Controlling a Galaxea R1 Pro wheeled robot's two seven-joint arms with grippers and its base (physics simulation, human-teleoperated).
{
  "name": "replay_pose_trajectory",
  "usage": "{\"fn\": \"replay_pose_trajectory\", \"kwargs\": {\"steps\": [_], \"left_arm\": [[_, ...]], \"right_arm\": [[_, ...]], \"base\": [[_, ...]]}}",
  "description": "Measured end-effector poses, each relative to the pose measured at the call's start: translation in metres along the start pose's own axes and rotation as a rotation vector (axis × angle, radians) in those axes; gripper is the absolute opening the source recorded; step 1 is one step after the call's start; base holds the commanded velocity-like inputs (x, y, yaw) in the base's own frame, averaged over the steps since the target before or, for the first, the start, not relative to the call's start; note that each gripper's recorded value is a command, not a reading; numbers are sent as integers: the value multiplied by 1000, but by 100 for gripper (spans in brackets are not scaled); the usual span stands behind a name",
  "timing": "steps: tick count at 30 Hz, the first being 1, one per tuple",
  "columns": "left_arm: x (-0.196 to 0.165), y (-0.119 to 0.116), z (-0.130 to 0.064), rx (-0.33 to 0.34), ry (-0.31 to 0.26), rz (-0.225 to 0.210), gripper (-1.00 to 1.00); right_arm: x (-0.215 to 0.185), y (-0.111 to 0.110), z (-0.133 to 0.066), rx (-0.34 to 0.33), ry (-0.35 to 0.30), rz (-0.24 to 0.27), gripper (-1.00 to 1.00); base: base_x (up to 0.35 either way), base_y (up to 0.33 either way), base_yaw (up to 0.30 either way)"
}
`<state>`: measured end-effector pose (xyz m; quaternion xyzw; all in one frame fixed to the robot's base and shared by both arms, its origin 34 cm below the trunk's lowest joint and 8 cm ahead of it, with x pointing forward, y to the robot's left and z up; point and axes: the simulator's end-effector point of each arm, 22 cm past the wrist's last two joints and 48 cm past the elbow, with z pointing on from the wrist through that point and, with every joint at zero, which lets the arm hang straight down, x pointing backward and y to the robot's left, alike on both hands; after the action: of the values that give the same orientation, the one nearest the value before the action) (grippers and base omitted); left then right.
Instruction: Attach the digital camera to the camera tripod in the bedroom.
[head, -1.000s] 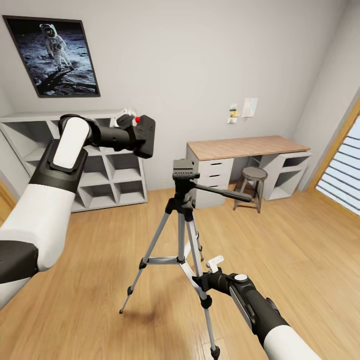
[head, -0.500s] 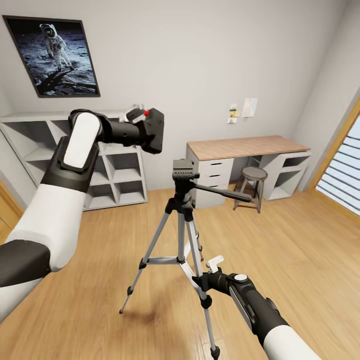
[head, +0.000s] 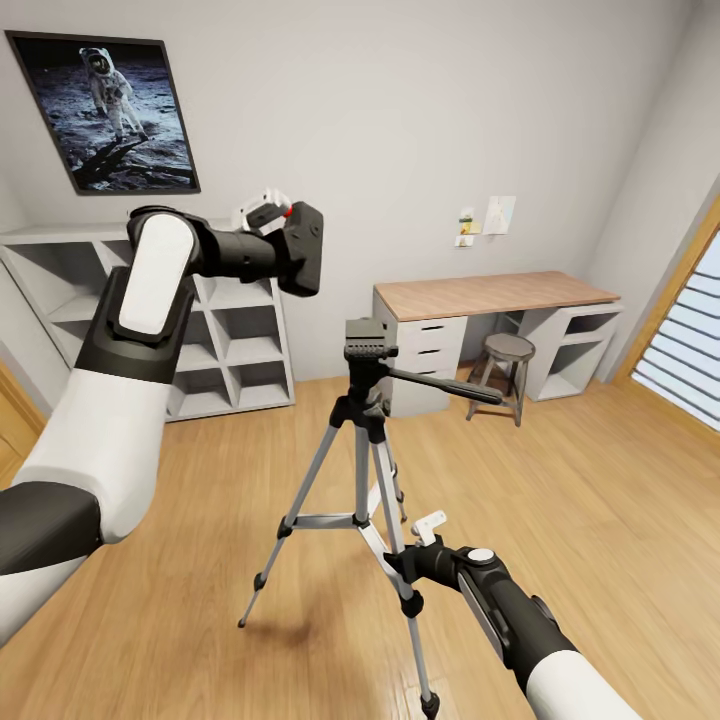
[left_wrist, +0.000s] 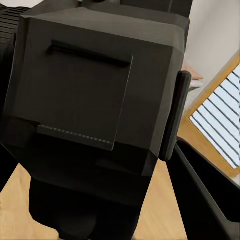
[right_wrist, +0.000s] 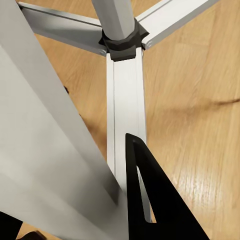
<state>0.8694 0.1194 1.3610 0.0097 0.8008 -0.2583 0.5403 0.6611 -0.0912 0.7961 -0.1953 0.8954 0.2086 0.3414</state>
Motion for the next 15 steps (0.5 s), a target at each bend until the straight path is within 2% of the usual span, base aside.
{"fn": "replay_pose_trajectory", "kwargs": {"steps": [6,7,9,11,15], "left_arm": [[2,-3,1,-4,2,16,-100],[13,-7,6,-2,31,39,-100],[21,-7,10,-5,54,57,-100],[23,-9,11,26,68,64,-100],[-4,-22,2,122,48,78,-100]], "right_arm": [[0,0,0,0,0,-1,-100],[0,0,0,-1,0,0,-100],[0,0,0,0,0,0,-100],[0,0,0,0,0,0,-100],[0,0,0,0,0,0,-100]], "base": [[0,0,0],[0,0,0],[0,0,0],[0,0,0],[0,0,0]]}}
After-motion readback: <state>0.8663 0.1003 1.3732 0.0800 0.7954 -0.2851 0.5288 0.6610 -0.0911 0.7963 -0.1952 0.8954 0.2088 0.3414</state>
